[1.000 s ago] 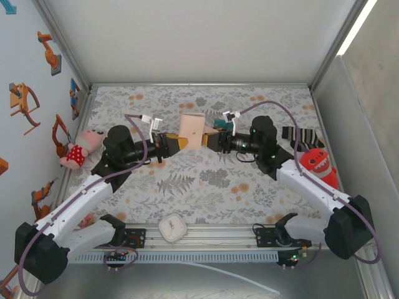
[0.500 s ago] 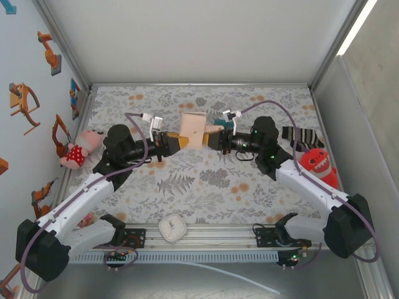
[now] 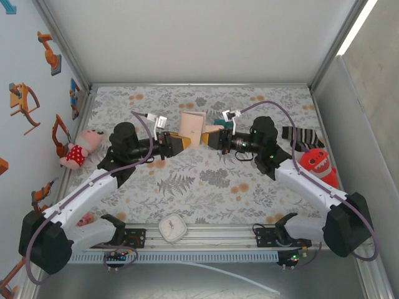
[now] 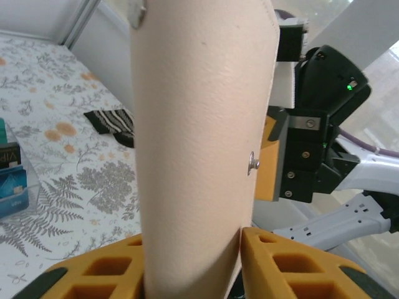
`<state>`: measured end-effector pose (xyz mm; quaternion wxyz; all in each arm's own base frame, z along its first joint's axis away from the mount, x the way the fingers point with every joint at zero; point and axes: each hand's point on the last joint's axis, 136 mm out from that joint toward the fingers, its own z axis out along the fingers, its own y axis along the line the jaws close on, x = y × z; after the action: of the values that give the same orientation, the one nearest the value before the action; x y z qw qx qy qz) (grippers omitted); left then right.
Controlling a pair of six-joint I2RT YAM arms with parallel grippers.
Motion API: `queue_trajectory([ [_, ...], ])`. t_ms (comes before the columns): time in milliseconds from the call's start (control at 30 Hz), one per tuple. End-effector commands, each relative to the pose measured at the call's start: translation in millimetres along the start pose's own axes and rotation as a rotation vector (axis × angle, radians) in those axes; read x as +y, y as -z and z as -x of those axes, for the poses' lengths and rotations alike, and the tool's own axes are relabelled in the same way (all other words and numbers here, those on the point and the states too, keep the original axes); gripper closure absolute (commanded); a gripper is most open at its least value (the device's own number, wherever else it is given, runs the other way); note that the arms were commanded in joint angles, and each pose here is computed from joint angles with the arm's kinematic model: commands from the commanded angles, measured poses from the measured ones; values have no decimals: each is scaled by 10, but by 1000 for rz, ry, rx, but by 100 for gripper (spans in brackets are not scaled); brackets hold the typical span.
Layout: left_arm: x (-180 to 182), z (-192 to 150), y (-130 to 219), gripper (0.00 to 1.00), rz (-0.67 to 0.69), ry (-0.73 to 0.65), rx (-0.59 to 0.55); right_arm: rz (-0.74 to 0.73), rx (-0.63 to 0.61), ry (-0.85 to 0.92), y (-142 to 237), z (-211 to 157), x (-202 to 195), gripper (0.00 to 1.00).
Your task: Take the credit cards out of the card holder
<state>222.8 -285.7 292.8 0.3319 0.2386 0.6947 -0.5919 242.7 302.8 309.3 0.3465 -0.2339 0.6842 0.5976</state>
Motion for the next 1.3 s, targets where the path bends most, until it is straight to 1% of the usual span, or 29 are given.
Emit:
queue_trajectory([
  [0, -108, 70, -27, 59, -34, -21, 11, -40, -43, 59, 63, 104, 48, 100],
  [33, -117, 73, -37, 57, -38, -25, 11, -56, -43, 56, 69, 104, 25, 100],
  [100, -130, 73, -51, 48, -44, -31, 12, -83, -45, 55, 82, 114, -5, 100],
  [167, -151, 70, -63, 34, -49, -43, 15, -102, -46, 57, 93, 119, -24, 100],
  [300, -116, 100, -74, 23, -17, -60, 6, -109, -39, 56, 93, 110, -36, 100],
  [433, -33, 146, -75, 7, 44, -79, -4, -110, -27, 54, 90, 98, -36, 100],
  [500, 15, 172, -66, 1, 85, -93, -4, -117, -25, 58, 100, 101, -28, 100],
  [567, 50, 198, -58, 3, 121, -109, -4, -135, -15, 57, 115, 88, -43, 100],
  [633, 65, 225, -59, 3, 143, -124, -6, -160, -9, 55, 135, 80, -67, 100],
  [1000, 78, 188, -250, 3, 153, -147, 36, -217, -8, 50, 166, 78, -135, 100],
  [1067, 95, 190, -258, 1, 171, -154, 39, -219, -9, 48, 161, 72, -152, 100],
  [1133, 110, 187, -258, 11, 188, -161, 42, -224, -11, 43, 159, 72, -173, 100],
  [1200, 145, 194, -236, 25, 220, -164, 39, -222, -13, 42, 156, 73, -170, 100],
  [1267, 192, 190, -204, 34, 257, -165, 39, -223, -18, 46, 165, 83, -158, 100],
])
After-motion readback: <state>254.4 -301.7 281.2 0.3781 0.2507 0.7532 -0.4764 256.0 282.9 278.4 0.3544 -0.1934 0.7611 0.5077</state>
